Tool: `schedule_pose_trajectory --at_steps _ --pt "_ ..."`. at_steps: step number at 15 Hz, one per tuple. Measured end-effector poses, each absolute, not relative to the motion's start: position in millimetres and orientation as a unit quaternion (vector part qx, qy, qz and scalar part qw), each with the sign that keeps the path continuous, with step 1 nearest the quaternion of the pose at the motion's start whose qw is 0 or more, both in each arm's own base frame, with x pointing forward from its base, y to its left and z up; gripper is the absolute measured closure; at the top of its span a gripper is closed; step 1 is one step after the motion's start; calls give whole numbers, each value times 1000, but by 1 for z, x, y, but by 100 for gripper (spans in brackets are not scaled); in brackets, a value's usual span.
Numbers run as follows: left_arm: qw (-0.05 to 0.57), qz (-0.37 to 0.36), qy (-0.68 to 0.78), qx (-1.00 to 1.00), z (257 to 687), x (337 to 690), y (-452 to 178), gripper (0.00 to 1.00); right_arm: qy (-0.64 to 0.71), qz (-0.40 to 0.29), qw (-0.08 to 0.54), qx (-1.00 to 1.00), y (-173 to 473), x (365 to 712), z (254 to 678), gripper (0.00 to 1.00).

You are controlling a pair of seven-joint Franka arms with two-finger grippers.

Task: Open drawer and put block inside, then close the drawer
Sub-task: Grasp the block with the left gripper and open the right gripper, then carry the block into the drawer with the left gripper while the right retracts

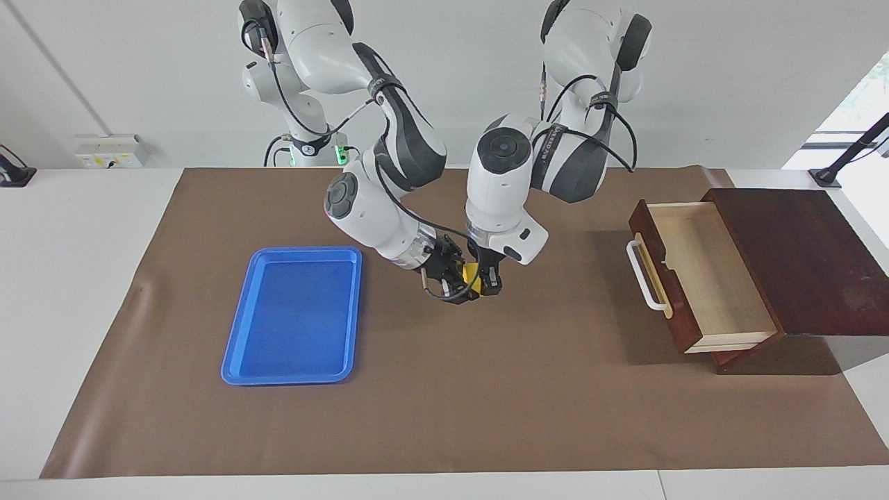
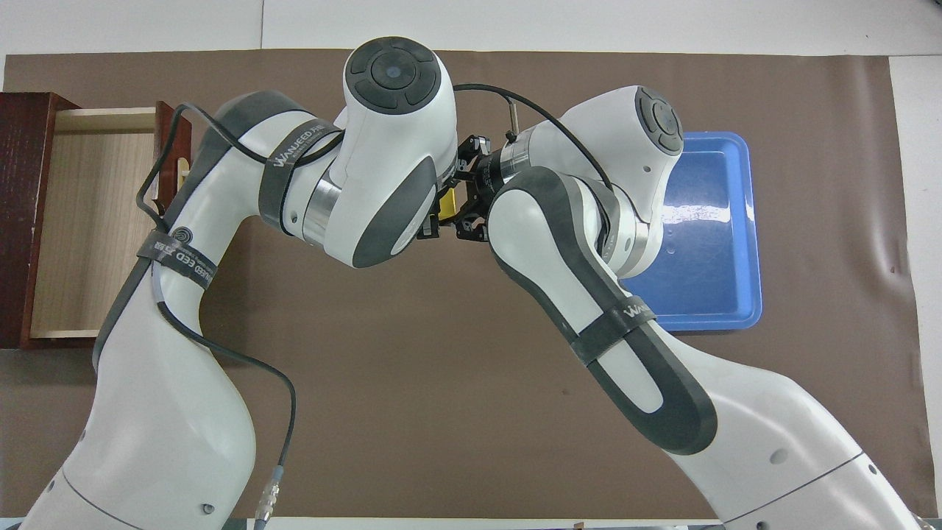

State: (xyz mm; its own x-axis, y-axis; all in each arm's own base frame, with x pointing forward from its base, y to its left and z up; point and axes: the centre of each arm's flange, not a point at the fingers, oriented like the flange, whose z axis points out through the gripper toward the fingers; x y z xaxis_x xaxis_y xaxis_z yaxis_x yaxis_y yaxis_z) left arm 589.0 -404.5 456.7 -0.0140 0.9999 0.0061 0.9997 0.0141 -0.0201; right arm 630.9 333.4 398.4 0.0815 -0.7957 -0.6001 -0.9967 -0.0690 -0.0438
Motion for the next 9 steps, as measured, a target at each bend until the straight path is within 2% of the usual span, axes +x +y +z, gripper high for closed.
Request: schedule_pose_trajectory --at_steps 1,3,4,5,9 --pt "9 5 -713 -701 457 589 -404 44 642 217 231 -698 333 631 398 41" --pt "9 4 -716 -698 457 591 -401 44 642 216 232 -698 332 632 399 22" --pt "8 3 -717 -697 459 593 -399 44 644 215 233 -697 329 634 399 9" --pt "4 2 -719 -695 464 594 -396 44 646 214 233 -694 323 636 399 2" --pt "-16 -4 -734 -679 502 605 -360 44 646 209 235 -695 262 651 406 0"
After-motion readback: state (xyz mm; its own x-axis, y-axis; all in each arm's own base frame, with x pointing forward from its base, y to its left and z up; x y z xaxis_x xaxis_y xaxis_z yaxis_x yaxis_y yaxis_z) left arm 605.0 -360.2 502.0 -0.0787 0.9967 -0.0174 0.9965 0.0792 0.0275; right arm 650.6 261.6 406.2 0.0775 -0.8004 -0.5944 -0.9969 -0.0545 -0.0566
